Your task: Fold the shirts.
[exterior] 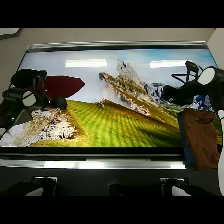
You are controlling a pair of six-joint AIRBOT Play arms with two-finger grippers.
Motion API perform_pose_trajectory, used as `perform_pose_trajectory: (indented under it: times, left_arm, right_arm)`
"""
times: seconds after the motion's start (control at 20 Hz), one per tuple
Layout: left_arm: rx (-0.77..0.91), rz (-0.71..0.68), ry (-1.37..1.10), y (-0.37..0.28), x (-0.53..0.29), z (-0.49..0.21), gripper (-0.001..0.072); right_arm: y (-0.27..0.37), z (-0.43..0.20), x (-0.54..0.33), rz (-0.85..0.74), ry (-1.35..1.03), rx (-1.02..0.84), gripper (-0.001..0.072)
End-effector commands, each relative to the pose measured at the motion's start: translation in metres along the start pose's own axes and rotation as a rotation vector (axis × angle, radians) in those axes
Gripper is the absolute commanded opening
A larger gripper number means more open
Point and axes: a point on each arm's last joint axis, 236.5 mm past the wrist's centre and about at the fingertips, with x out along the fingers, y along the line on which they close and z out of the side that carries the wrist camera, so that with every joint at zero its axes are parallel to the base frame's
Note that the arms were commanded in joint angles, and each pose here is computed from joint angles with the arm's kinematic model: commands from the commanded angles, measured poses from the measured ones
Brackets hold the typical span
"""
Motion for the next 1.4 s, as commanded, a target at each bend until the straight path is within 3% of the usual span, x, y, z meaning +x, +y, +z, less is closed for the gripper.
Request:
perform_pose_trajectory:
  times: [0.0, 0.2, 0.35, 0.7, 0.95, 1.0, 1.05, 1.1, 1.25, 1.35]
  left_arm:
    - [-0.183, -0.075, -0.251, 0.0, -0.004, 0.076, 0.0697]
    - [-0.587, -0.149, -0.161, 0.066, 0.03, 0.129, 0.072]
    - [-0.803, -0.093, -0.002, 0.126, 0.066, 0.107, 0.072]
    - [-0.872, -0.047, 0.204, 0.142, 0.143, 0.051, 0.072]
    - [-0.735, -0.142, 0.168, 0.115, 0.175, 0.06, 0.072]
    - [-0.731, -0.142, 0.168, 0.115, 0.175, 0.06, 0.0645]
    - [-0.732, -0.144, 0.164, 0.115, 0.173, 0.062, 0.038]
    - [-0.736, -0.156, 0.156, 0.114, 0.167, 0.066, 0.0039]
    - [-0.645, -0.208, 0.002, 0.107, 0.117, 0.116, 0.003]
    - [-0.499, -0.269, -0.168, 0.085, 0.047, 0.165, 0.003]
  right_arm:
    - [0.006, 0.034, -0.002, 0.025, -0.146, 0.007, 0.0566]
    - [0.005, 0.031, -0.002, 0.023, -0.132, 0.019, 0.0565]
    - [0.005, 0.025, -0.001, 0.02, -0.104, 0.019, 0.0563]
    - [0.003, 0.017, 0.002, 0.014, -0.068, 0.02, 0.0562]
    - [0.008, 0.009, 0.002, 0.035, -0.035, 0.029, 0.056]
    - [0.009, 0.008, 0.002, 0.037, -0.031, 0.03, 0.056]
    - [0.009, 0.009, 0.002, 0.037, -0.033, 0.029, 0.0561]
    - [0.009, 0.01, 0.002, 0.038, -0.037, 0.029, 0.056]
    - [0.011, 0.01, -0.007, 0.039, -0.055, -0.055, 0.0551]
    - [0.012, 0.018, -0.027, 0.026, -0.117, -0.13, 0.0552]
